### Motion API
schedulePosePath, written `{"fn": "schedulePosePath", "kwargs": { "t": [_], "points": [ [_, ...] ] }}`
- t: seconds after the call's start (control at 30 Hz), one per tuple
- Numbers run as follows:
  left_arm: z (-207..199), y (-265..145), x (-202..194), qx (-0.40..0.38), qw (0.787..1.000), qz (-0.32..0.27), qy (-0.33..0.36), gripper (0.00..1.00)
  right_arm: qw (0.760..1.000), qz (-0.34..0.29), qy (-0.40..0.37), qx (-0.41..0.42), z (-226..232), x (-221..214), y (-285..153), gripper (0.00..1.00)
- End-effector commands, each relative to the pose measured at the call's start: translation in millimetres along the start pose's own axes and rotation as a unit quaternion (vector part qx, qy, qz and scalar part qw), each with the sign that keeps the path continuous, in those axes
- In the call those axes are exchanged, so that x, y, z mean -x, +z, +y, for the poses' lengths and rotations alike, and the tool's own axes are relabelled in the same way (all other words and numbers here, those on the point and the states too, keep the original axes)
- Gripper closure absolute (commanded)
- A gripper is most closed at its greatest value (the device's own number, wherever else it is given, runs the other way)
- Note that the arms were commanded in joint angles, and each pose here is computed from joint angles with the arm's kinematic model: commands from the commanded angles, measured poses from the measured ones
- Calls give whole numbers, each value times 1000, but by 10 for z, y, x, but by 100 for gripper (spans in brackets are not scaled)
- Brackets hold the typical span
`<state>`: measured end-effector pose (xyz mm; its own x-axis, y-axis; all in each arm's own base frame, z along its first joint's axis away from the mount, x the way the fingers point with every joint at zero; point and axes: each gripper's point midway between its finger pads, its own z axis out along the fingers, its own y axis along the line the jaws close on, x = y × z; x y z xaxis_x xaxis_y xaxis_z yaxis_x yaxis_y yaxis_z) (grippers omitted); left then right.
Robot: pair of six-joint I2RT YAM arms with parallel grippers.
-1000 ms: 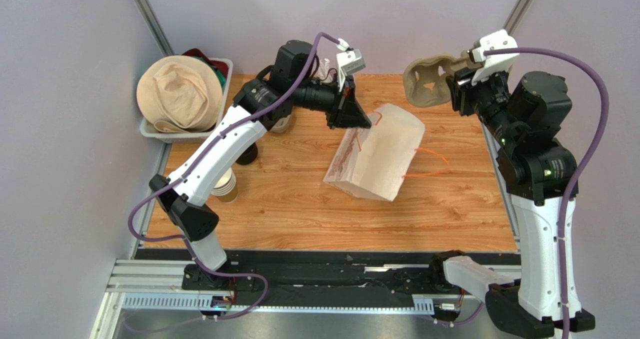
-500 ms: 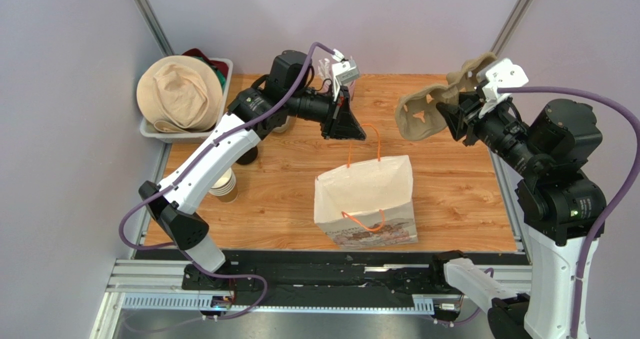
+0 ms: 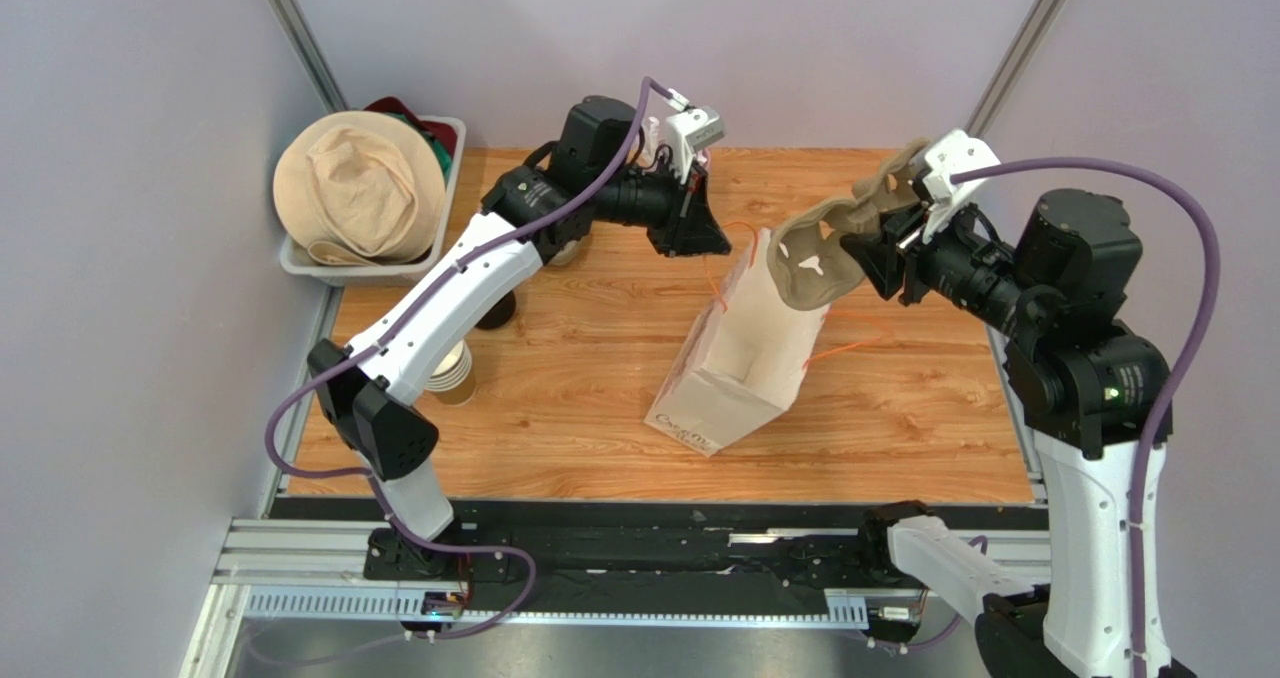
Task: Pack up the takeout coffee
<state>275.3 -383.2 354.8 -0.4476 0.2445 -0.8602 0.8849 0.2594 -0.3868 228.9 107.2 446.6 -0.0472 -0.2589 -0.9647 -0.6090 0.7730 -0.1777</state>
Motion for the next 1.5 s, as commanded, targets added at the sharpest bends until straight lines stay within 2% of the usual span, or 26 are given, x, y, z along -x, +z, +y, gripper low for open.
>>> {"fn": "schedulePosePath", "kwargs": {
  "t": [0.0,0.2,0.3,0.53,0.57,0.6,0.7,0.87,1.03,1.17,1.47],
  "points": [
    [114,60,203,27,999,-26,5,89,1000,-9,13,17,12,4,171,65],
    [243,65,241,58,998,-25,19,70,999,0,16,50,88,-19,289,66],
    [276,23,259,70,997,-26,30,52,997,7,0,73,129,-26,356,65],
    [315,-190,349,110,992,-37,57,23,990,46,-43,123,128,-139,622,66],
    [317,-218,365,114,991,-39,61,21,990,46,-50,124,117,-138,648,66],
    [363,-258,388,127,989,-42,65,12,990,45,-53,125,102,-131,672,66],
    [426,-368,418,151,985,-47,69,3,988,45,-57,134,110,-120,711,66],
    [418,-559,536,142,985,-69,66,2,987,34,-65,141,150,-58,676,66],
    [361,-671,601,83,992,-86,47,2,988,29,-48,141,142,-25,791,65],
    [504,-707,525,81,993,-86,22,1,989,43,-44,134,153,-31,926,66],
    [734,-969,511,101,988,-116,-2,1,982,145,-82,91,217,-268,1371,67]
  ]
}}
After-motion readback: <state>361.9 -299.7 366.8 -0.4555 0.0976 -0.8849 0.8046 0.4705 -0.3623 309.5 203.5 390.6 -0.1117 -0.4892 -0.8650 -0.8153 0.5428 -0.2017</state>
